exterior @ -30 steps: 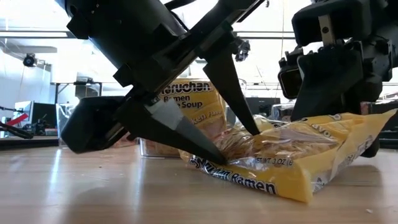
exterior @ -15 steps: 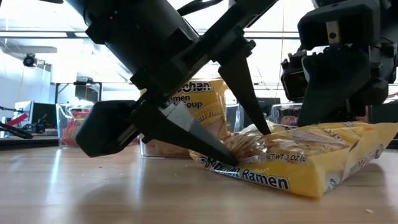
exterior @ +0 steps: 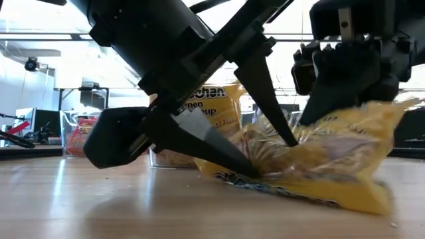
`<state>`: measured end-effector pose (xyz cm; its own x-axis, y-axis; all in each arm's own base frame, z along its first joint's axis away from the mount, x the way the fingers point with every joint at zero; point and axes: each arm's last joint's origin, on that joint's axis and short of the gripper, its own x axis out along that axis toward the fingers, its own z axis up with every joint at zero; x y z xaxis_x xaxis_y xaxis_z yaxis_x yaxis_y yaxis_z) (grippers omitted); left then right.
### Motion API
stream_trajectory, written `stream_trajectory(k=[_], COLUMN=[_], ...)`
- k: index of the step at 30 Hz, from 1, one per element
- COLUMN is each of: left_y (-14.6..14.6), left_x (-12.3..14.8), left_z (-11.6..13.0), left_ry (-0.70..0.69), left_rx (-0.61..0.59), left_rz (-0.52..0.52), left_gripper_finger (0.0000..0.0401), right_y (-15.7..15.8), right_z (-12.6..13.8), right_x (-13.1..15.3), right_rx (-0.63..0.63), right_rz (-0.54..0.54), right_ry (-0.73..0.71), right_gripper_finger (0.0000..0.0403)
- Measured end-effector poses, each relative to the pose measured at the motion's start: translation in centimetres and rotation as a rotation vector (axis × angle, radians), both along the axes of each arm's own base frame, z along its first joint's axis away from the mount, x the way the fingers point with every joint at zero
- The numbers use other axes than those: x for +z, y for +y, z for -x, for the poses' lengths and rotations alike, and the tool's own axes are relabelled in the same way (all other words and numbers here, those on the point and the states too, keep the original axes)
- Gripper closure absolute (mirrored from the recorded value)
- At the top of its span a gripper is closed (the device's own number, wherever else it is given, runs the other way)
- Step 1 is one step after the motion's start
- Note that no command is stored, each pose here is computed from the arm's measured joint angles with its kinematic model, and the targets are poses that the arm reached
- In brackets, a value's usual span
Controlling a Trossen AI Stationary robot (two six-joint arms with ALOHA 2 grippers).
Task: Sort Maruchan noodles
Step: Put the yellow noodle pack into the center transparent bin
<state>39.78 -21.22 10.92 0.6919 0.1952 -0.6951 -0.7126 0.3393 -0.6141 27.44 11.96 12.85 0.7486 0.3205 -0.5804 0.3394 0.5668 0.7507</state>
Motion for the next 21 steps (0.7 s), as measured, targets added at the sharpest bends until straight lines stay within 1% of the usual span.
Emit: stream_trajectory(k=[4,7,14,21], left_y=[-0.1,0.0,0.0,0.0], left_x=[0.1,0.1,0.6,1.6], left_z=[-0.2,-0.2,-0.2,-0.2], left_ry=[-0.016,-0.021,-0.037,-0.052], left_rx=[-0.010,-0.006,-0.023,-0.055], left_rz=[-0.010,-0.018,-0.038,-0.075], left_gripper_finger=[0.0249,0.0249,0.0249,0.0249], right_y=[0.1,0.2,0.4,0.7], right_z=[-0.3,-0.5,-0.9,-1.3], right_x=[0.5,0.7,1.2,2.1], right_rx=[0.004,0.009,0.024,0.050], right_rz=[-0.012,-0.017,-0.020,-0.021], right_ry=[-0.027,-0.027,-0.015,0.045], right_gripper_finger=[0.0274,0.0286,0.0285,0.0286])
